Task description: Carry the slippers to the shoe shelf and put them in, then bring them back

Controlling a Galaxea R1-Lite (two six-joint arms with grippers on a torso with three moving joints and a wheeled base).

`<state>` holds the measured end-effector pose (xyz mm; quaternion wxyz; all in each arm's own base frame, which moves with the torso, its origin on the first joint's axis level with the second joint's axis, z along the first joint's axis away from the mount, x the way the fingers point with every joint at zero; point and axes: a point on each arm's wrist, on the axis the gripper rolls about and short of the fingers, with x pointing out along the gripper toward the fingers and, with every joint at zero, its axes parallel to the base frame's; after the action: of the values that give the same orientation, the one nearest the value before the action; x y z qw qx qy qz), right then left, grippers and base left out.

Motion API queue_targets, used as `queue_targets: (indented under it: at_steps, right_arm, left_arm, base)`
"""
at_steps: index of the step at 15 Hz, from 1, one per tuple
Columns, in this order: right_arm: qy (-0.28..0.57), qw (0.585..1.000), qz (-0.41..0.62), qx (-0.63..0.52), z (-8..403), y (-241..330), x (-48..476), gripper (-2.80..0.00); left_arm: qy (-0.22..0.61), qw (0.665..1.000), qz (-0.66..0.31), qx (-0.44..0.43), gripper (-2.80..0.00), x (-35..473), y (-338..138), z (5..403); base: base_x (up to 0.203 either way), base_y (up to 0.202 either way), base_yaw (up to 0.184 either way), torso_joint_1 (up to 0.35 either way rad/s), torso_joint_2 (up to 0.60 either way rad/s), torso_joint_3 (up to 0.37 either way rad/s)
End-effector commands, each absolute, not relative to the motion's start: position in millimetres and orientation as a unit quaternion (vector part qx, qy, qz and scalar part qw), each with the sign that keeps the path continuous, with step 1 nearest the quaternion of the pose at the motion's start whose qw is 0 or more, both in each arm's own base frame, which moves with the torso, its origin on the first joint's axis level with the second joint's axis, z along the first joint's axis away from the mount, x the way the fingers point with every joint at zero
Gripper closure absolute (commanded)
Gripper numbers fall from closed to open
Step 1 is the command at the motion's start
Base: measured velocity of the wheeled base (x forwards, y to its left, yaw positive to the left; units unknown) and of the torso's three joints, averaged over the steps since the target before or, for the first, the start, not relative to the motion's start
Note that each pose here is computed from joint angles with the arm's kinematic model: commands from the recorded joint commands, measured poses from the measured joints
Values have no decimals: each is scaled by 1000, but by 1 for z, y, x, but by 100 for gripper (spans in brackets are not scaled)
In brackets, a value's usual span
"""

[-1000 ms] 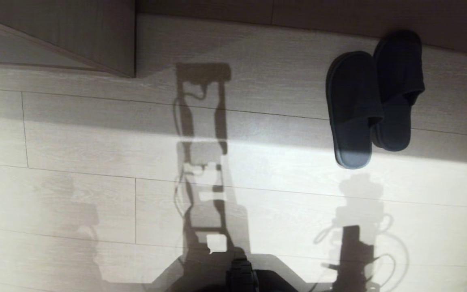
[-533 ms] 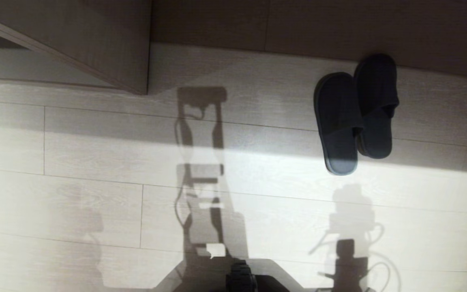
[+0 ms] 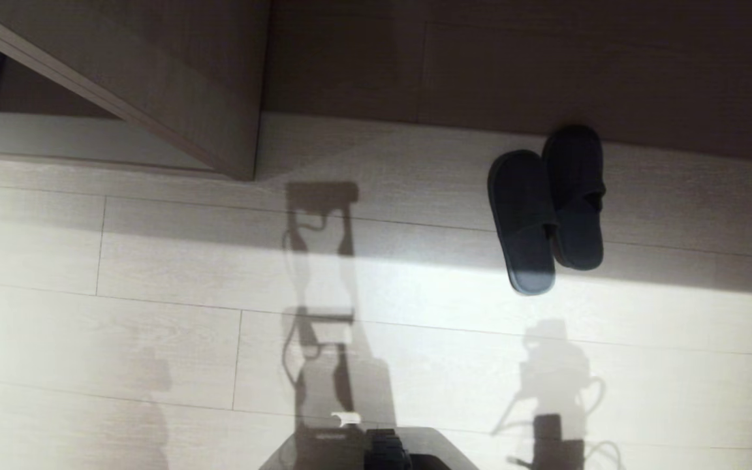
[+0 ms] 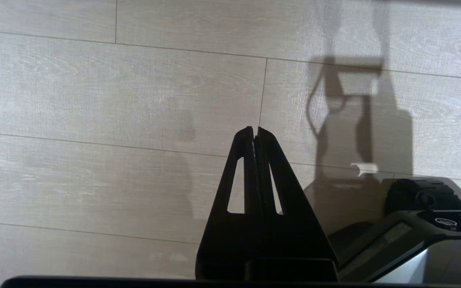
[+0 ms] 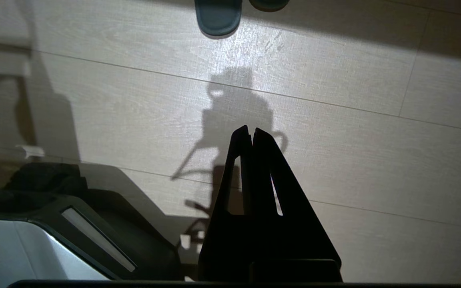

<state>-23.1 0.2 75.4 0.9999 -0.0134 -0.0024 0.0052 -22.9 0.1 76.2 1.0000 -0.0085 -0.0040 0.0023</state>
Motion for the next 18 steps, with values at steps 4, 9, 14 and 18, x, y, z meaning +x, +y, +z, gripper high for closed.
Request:
queue_targets:
  at_steps: [4,9,14,18]
  right_arm:
    - [1,1000,5,-14,75,0,-23,0]
    - [0,1000,5,-14,75,0,-23,0]
    - [0,1000,5,-14,75,0,-23,0]
    - [1,1000,5,-14,75,0,-23,0]
  left_arm:
    - [-4,1000,2,-8,0,-23,0,76]
    - [-4,1000,2,-8,0,-23,0,76]
    - [-4,1000,2,-8,0,-23,0,76]
    - [-3,1000,2,-8,0,-23,0,76]
  base:
    - [0,0,0,2,1,208]
    - [0,0,0,1,3,197]
    - [0,0,0,2,1,199]
    - [0,0,0,2,2,200]
